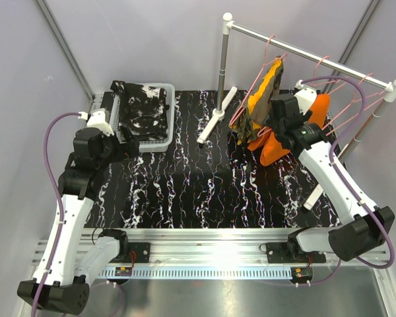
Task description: Remove the trousers from the hanger
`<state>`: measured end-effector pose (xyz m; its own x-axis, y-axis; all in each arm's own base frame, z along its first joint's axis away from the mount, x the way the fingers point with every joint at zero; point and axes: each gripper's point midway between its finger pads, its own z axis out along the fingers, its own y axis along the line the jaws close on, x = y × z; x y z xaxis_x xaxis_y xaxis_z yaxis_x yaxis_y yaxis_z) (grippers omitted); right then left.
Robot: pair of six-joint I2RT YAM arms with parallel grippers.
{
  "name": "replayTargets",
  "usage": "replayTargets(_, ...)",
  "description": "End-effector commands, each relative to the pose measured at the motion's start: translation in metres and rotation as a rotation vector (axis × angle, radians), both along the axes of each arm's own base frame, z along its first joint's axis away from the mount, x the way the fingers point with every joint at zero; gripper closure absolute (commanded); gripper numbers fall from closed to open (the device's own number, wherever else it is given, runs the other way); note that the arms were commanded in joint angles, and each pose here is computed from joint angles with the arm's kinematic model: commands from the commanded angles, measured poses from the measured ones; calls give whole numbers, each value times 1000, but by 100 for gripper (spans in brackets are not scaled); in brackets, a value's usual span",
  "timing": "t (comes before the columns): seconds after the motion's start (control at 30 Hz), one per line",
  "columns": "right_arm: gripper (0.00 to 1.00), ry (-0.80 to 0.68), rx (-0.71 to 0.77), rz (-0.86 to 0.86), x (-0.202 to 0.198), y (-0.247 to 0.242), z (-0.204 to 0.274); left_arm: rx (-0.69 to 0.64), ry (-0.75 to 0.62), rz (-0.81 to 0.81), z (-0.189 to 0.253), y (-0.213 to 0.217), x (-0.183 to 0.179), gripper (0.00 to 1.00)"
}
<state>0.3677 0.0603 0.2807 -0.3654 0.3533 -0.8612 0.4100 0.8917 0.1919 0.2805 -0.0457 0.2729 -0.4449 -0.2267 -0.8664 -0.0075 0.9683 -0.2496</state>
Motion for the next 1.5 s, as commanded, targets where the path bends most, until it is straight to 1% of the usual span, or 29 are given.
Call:
replayTargets(0.0,32,-131,29,-121,11,-14,29,7,-42,-8,7,-1,9,1)
replayTargets(0.03,36,-139,35,-120,11,-13,29,-3,-38,-32,7,-6,8,1)
replayTargets(0.07,43,-152,43,-114,14,-12,31,-4,-36,-35,6,-6,8,1)
replayTargets(0.13,52,-150,40,-111,16,-11,29,-6,-34,-39,6,-7,8,1)
replayTargets(0.17,61,-149,37,-108,16,-11,30,-6,-33,-39,6,-7,8,1)
replayTargets(0.23,73,-145,32,-103,17,-10,30,-8,-34,-43,6,-8,8,1)
replayTargets(0.27,76,-147,35,-97,17,-9,31,-10,-32,-47,5,-8,8,1)
replayTargets(0.3,82,-149,39,-93,16,-8,32,-9,-32,-49,5,-9,7,1)
replayTargets(0.33,84,-155,44,-91,16,-8,34,-11,-32,-54,5,-9,8,1)
replayTargets(0.47,85,-155,54,-71,15,-5,33,-12,-32,-63,5,-11,7,1)
replayTargets(0.5,84,-153,52,-70,15,-5,32,-13,-31,-66,4,-11,7,1)
replayTargets(0.53,78,-148,51,-68,17,-3,29,-15,-30,-70,5,-12,7,1)
replayTargets(0.6,71,-131,43,-67,18,-3,22,-17,-33,-74,5,-13,7,1)
replayTargets(0.67,68,-106,31,-63,22,-1,13,-18,-32,-79,5,-14,7,1)
replayTargets(0.73,67,-86,23,-63,26,0,4,-19,-30,-83,4,-15,6,1)
replayTargets(0.83,68,-73,25,-60,29,3,-4,-22,-33,-91,5,-16,6,1)
replayTargets(0.97,78,-66,22,-60,31,3,-8,-23,-33,-99,5,-17,6,1)
replayTargets(1.0,89,-72,18,-61,31,2,-6,-23,-34,-97,6,-17,5,1)
replayTargets(1.03,97,-84,19,-59,29,2,-1,-24,-36,-100,6,-17,6,1)
replayTargets(1.07,100,-96,16,-56,28,1,6,-24,-36,-100,6,-17,5,1)
replayTargets(1.13,100,-113,16,-50,24,-1,18,-26,-36,-104,6,-18,5,1)
replayTargets(1.3,100,-194,57,10,9,1,68,-42,-43,-134,9,-24,4,1)
replayTargets(1.37,100,-236,64,33,-2,-1,93,-58,-55,-173,13,-31,1,1)
replayTargets(1.47,100,-294,64,54,-15,-5,123,-92,-110,-265,27,-48,-6,1)
